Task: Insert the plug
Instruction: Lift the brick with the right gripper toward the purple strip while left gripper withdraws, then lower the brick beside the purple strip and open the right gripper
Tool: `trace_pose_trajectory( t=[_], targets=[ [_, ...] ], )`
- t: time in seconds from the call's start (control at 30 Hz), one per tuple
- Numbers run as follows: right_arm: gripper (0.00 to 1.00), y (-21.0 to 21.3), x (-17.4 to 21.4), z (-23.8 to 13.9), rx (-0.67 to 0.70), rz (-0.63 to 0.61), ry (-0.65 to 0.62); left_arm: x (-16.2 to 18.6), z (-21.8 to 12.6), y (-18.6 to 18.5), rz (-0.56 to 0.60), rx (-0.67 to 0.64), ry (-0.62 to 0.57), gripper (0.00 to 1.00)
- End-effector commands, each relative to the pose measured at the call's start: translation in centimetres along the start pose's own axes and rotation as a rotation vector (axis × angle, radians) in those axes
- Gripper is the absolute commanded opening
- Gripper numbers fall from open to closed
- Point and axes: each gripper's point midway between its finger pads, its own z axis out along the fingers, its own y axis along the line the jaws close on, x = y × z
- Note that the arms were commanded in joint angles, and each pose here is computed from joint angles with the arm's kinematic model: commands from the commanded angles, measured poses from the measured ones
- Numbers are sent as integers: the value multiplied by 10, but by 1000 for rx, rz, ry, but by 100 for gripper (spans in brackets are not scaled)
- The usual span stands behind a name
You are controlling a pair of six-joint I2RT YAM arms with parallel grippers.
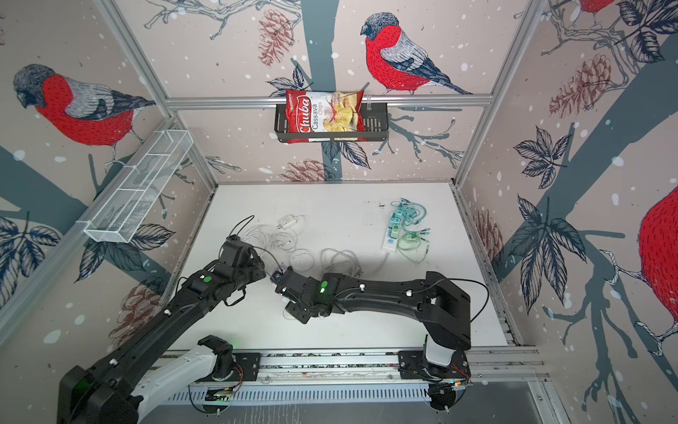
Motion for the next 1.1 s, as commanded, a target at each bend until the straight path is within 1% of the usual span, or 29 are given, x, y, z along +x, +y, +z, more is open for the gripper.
trace_pose_trajectory(
  t=[0.0,0.1,0.2,0.37,0.5,0.6,0.67,0.73,0.83,0.93,1.07],
  targets=[
    [17,14,-10,19,-52,41,-40,-6,1,-4,-29,16,-32,61],
    [15,16,-1,42,-63,41,-1,-10,-4,1,-51,4,-64,61],
    [15,10,6,58,-57,46,25,-13,-10,5,-72,8,-96,62],
    [14,-15,20,78,-62,81,63,-13,-10,10,-87,-11,-101,64],
    [13,-40,32,78,-7,91,95,-14,-7,8,-81,-12,-100,64],
    [14,-65,48,79,38,107,144,-14,-2,7,-77,-12,-95,63],
    [14,-78,62,80,66,93,187,-14,1,4,-74,-5,-91,63],
    [15,-91,68,80,100,80,199,-13,3,3,-74,-5,-89,63],
    [18,-103,76,77,91,84,216,-12,5,3,-69,-5,-83,63],
    [19,-104,74,76,72,74,200,-10,5,0,-54,12,-74,63],
    [24,-88,71,74,32,45,169,-6,6,-6,-16,47,-47,64]
  ],
)
